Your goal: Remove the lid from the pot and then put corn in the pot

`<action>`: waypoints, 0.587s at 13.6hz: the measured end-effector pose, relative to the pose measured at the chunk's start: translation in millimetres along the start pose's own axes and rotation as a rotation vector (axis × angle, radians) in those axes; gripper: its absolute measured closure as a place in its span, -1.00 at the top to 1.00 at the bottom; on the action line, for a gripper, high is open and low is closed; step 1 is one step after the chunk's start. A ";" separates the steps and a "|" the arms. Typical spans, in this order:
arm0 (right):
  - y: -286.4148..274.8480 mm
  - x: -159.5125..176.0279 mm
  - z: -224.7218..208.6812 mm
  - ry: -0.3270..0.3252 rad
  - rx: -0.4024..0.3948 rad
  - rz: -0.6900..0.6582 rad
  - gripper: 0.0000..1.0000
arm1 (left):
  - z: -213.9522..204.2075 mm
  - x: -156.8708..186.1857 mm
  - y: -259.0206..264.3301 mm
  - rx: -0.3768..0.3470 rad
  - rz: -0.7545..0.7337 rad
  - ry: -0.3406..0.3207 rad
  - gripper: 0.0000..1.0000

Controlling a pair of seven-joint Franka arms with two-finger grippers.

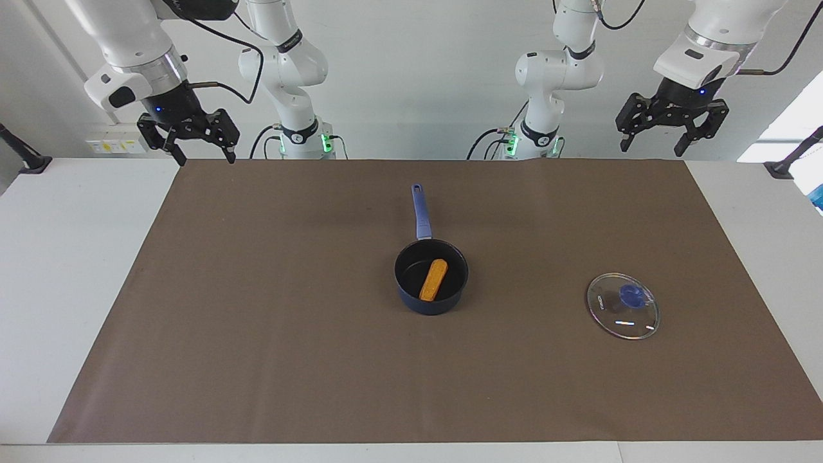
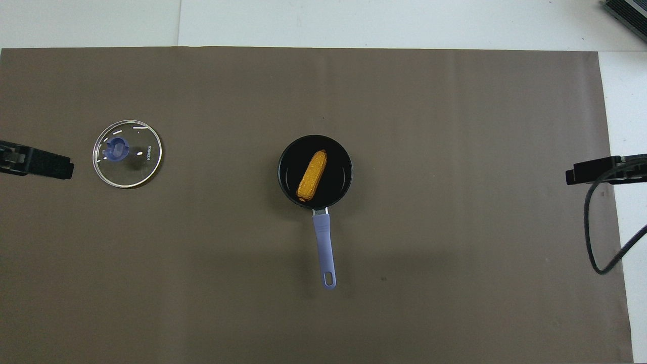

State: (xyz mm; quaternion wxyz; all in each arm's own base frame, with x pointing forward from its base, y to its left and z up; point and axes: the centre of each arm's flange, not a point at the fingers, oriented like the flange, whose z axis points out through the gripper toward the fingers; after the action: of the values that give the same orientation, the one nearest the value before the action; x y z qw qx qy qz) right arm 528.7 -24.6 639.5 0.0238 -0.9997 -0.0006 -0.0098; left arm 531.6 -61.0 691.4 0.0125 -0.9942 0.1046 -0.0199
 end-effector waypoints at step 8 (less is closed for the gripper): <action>3.8 -3.9 -7.6 0.008 -0.074 -0.007 1.00 | 3.2 -4.2 -6.2 -0.004 -0.012 -0.033 1.00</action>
State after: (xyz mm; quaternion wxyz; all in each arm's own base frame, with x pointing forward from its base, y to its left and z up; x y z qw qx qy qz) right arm 524.7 -28.8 646.9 -0.0134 -0.9998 -0.0037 -0.0141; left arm 528.9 -53.9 688.3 0.0120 -0.9951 0.0983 -0.0032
